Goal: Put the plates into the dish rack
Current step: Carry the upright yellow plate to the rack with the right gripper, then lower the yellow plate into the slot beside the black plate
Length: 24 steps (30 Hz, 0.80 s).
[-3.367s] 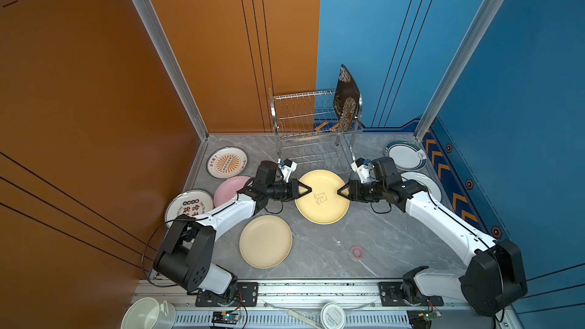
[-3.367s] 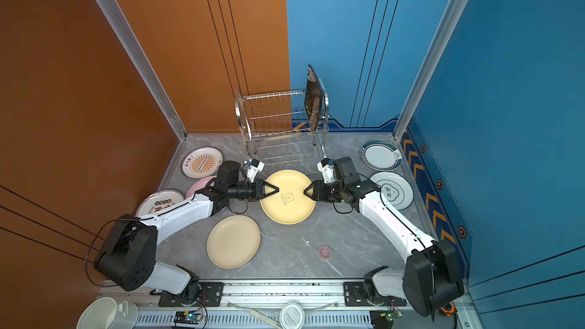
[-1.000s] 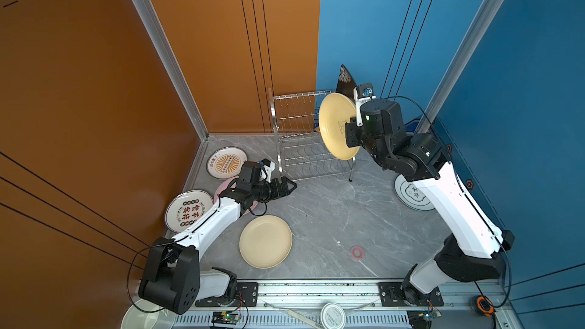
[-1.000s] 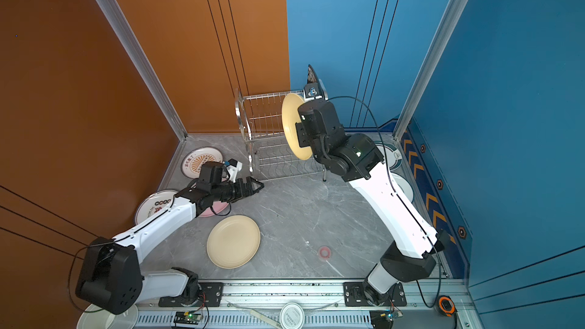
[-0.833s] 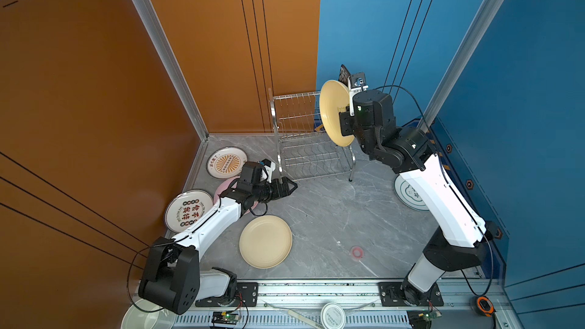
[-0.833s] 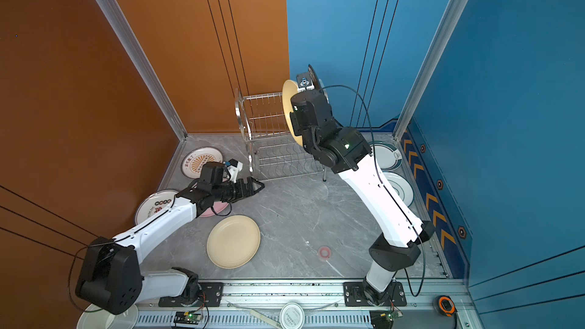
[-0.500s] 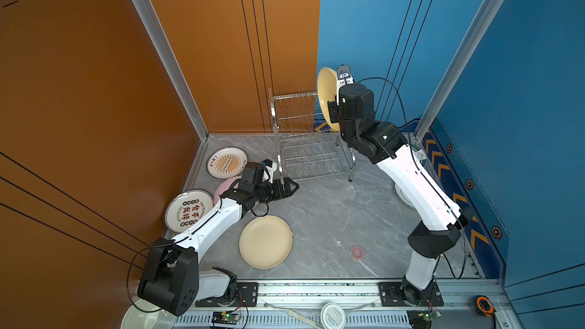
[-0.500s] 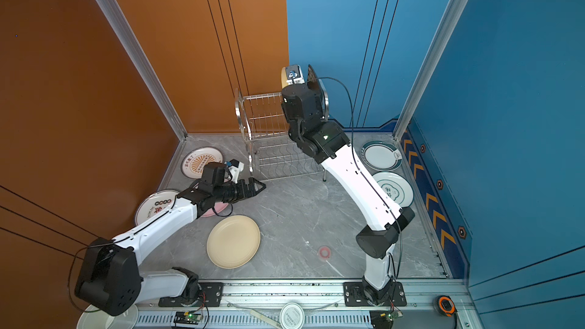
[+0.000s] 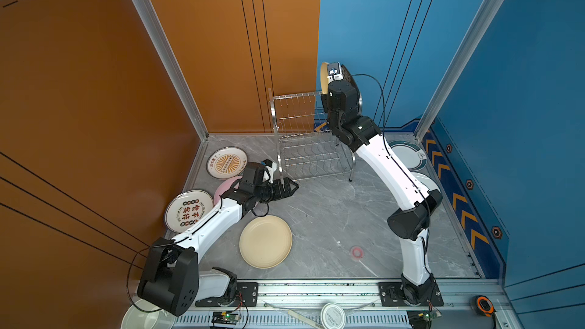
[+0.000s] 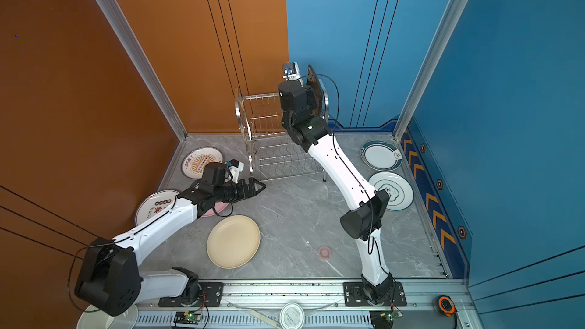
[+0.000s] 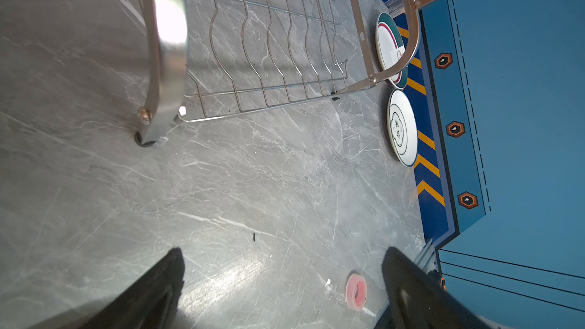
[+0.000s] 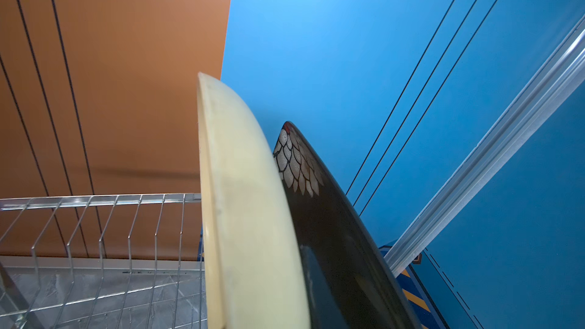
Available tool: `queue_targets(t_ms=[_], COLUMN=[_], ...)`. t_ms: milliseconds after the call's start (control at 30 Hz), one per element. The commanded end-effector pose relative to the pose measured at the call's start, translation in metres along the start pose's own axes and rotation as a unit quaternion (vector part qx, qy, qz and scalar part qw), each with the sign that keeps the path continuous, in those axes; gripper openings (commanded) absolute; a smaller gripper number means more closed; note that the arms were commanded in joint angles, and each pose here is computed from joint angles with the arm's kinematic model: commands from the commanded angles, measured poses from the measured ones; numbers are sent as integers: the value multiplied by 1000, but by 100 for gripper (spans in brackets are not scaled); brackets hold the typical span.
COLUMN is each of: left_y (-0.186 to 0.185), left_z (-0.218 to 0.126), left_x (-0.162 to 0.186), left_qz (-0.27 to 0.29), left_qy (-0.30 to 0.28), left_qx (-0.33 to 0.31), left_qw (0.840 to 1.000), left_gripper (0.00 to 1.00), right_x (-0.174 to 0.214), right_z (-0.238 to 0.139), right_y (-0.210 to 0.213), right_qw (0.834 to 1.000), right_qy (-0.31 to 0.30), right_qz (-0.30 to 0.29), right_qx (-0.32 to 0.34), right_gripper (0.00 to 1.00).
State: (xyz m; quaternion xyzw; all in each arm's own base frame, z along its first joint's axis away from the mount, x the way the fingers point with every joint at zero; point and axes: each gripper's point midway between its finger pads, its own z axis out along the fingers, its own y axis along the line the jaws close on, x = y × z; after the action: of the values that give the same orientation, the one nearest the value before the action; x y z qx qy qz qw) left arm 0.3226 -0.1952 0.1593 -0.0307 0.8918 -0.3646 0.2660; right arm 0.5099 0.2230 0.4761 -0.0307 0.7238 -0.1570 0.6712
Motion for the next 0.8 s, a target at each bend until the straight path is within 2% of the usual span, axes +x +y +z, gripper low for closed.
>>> queue_targets(t_ms=[0, 133, 200, 767], left_y=[5, 6, 6, 4], left_z=[-3, -3, -2, -2], left_x=[5, 5, 5, 5], left_qz=[-1, -2, -2, -4], left_qy=[-2, -3, -2, -7], left_qx=[-12, -15, -15, -21], left_qw=[1000, 1000, 1000, 1000], left_gripper=[98, 98, 98, 98], right_x=[-24, -22, -8, 28], right_z=[0, 3, 14, 36], right_y=[-23, -27, -17, -9], right_qw=[998, 998, 999, 999], right_qy=[-31, -31, -18, 22], right_qz=[33, 35, 25, 12], right_qx=[31, 34, 33, 32], right_gripper=[0, 0, 0, 0])
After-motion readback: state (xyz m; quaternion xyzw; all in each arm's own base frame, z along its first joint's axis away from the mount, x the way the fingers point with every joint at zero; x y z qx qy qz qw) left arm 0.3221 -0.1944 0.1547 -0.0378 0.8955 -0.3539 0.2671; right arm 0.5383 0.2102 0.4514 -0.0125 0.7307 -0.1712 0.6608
